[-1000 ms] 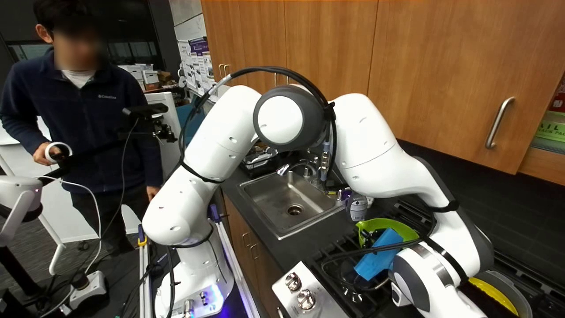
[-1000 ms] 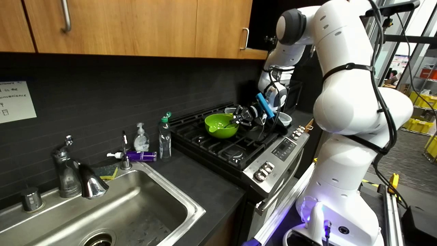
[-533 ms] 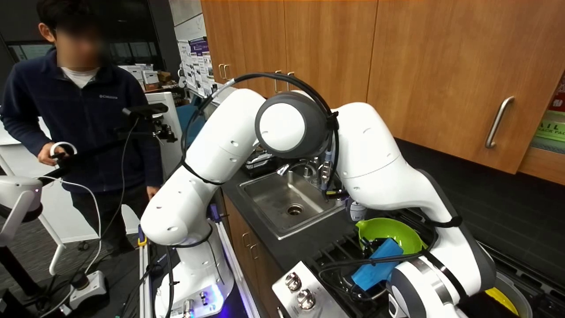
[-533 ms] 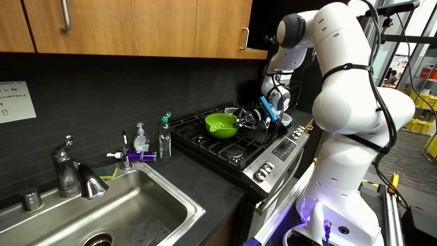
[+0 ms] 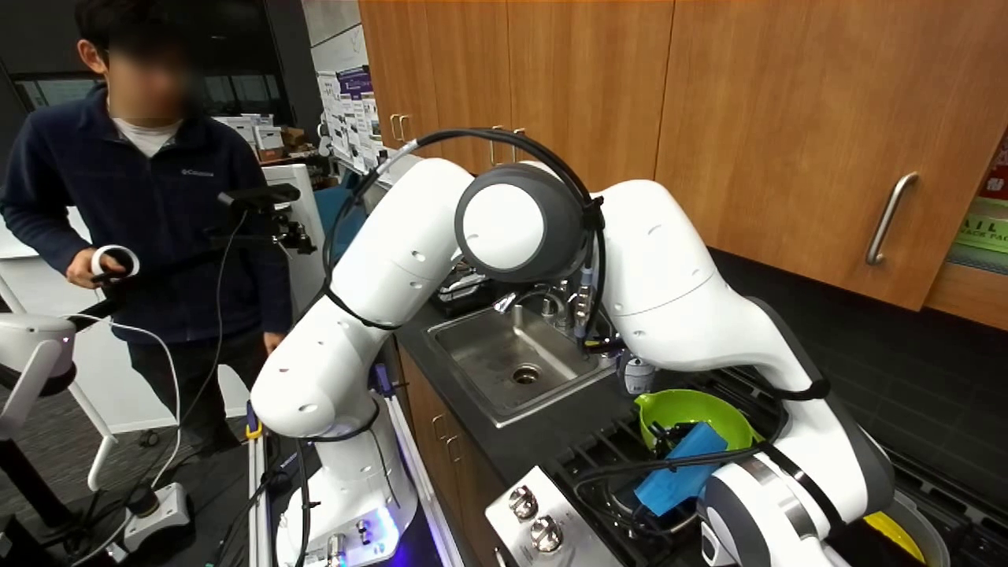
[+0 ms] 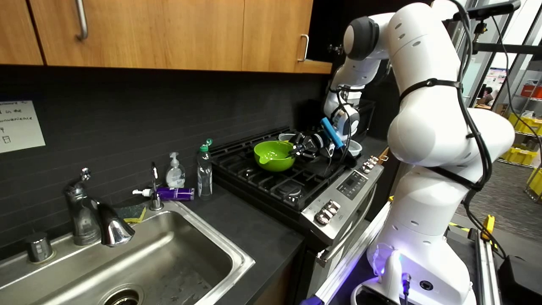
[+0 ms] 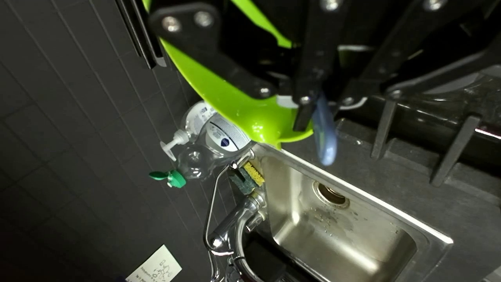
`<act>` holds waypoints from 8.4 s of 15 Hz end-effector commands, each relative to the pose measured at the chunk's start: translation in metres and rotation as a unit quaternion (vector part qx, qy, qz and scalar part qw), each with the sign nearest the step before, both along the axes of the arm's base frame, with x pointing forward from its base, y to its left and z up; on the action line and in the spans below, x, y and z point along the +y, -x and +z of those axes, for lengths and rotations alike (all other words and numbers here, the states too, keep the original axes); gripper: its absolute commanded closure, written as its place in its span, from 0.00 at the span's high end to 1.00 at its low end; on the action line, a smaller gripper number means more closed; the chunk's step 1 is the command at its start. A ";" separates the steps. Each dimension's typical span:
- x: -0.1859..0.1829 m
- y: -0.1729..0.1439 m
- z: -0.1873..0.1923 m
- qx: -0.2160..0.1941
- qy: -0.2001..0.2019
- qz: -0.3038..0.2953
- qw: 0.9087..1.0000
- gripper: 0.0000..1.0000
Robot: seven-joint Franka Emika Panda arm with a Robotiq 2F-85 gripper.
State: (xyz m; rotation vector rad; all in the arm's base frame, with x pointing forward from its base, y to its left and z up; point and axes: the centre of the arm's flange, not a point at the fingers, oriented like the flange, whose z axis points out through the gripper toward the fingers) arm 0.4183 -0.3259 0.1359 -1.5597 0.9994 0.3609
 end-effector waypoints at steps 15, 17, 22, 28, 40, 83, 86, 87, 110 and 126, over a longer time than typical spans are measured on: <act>0.043 0.002 0.042 0.005 -0.065 0.022 0.998 0.01; 0.051 -0.008 0.056 0.012 -0.061 0.030 0.998 0.01; 0.058 -0.022 0.087 0.043 -0.037 0.023 0.998 0.01; 0.049 -0.023 0.093 0.074 0.002 -0.020 0.997 0.01; 0.049 -0.020 0.086 0.121 0.058 -0.075 0.988 0.01; 0.028 -0.010 0.035 0.251 0.031 -0.117 0.960 0.01; 0.024 -0.010 0.034 0.258 0.036 -0.122 0.958 0.01; 0.023 -0.011 0.034 0.261 0.036 -0.122 0.957 0.01; 0.019 -0.078 0.081 0.243 0.086 -0.084 0.963 0.01; 0.050 -0.094 0.052 0.227 0.066 -0.037 0.971 0.01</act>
